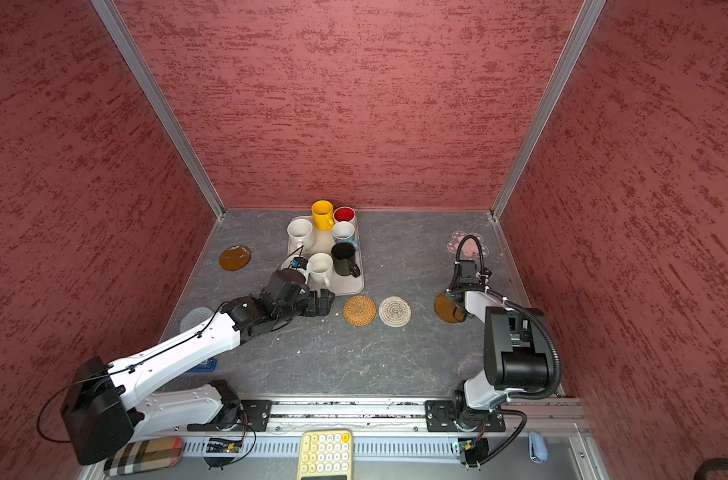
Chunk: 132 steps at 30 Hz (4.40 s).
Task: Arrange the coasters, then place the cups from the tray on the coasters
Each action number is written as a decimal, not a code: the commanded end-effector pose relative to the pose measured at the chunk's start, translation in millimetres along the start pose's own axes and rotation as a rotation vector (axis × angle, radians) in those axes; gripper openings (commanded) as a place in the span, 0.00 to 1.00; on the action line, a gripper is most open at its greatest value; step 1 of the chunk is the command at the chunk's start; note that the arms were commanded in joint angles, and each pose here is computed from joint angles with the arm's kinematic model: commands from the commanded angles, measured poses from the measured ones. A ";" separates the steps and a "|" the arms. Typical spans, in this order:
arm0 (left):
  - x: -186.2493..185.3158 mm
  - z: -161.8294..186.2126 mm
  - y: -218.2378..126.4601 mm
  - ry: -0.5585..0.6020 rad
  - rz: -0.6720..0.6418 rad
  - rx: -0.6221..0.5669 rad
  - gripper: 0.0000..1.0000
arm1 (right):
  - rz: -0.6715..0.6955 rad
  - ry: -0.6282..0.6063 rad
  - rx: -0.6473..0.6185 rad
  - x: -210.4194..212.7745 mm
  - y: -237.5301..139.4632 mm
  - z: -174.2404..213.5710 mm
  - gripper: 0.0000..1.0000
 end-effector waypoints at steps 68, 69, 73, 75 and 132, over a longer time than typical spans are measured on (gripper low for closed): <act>-35.0 -112.9 29.6 -0.022 0.072 -0.076 0.99 | -0.173 -0.277 -0.161 89.9 -37.2 -97.8 0.80; -34.1 -116.6 34.0 -0.025 0.065 -0.073 1.00 | -0.170 -0.278 -0.162 92.4 -33.6 -104.8 0.80; -36.1 -137.6 49.4 -0.030 0.046 -0.072 1.00 | -0.175 -0.281 -0.180 103.7 -20.1 -134.4 0.80; -39.2 -147.3 57.5 -0.022 0.036 -0.065 1.00 | -0.180 -0.283 -0.188 109.3 -13.5 -147.3 0.80; -76.9 -146.8 95.4 0.016 0.095 0.004 0.99 | -0.100 -0.309 0.071 103.3 130.1 -183.7 0.77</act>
Point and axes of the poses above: each gripper's point midway between its finger pads, its own y axis out along the fingers, its own x axis along the line the jaws close on, z = x × y, the point moved 8 cm from there along -y, back along the fingers, and after that the axes turned 10 degrees about -y, right-handed, at the moved point
